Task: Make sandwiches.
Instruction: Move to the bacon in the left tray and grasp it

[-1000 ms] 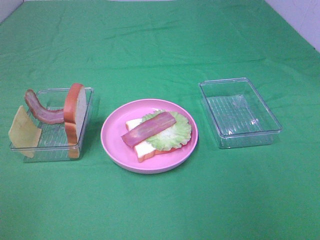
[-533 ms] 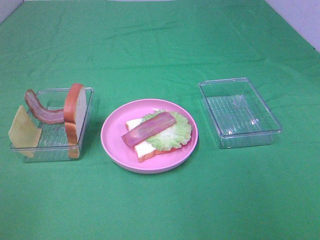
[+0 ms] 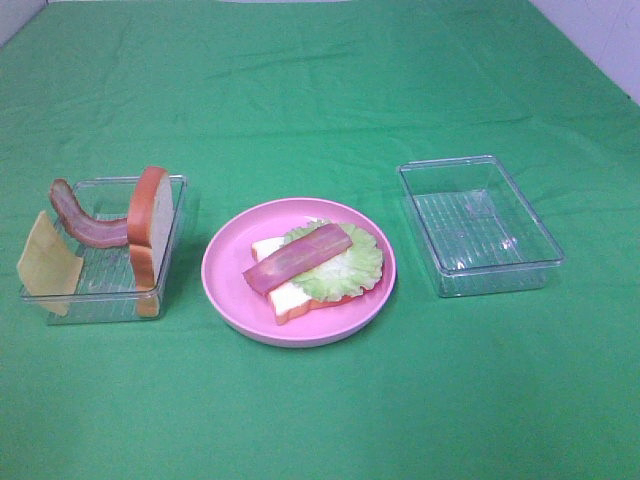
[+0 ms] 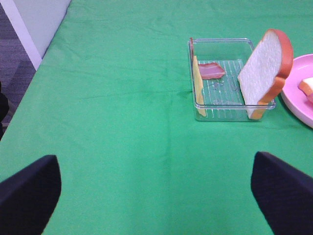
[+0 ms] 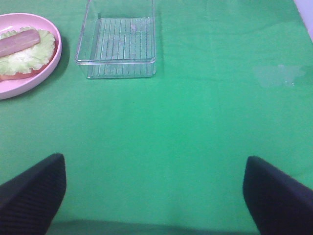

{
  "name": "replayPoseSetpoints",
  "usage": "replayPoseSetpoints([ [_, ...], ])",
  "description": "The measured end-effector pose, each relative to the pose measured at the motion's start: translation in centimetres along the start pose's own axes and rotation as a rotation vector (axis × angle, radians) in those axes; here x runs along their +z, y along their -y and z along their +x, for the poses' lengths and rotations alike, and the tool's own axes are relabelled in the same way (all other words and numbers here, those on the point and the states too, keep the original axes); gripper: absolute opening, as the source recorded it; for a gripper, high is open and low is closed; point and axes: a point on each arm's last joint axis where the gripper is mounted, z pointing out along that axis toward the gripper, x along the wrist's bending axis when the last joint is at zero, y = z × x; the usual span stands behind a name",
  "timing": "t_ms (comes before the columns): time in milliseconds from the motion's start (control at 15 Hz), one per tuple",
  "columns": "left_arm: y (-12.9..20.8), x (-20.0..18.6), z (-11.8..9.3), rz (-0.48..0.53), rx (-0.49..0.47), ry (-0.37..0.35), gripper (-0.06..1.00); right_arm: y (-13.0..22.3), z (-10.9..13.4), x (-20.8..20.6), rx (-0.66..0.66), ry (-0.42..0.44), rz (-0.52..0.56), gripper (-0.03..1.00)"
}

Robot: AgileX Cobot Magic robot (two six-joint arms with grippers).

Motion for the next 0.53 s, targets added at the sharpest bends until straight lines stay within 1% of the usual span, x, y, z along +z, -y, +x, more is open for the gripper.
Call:
replayPoseSetpoints([
  [533, 0.00, 0.00, 0.00, 0.000, 0.000, 0.000, 0.99, 0.00, 0.00, 0.00, 0.000, 0.000, 0.000, 0.94],
])
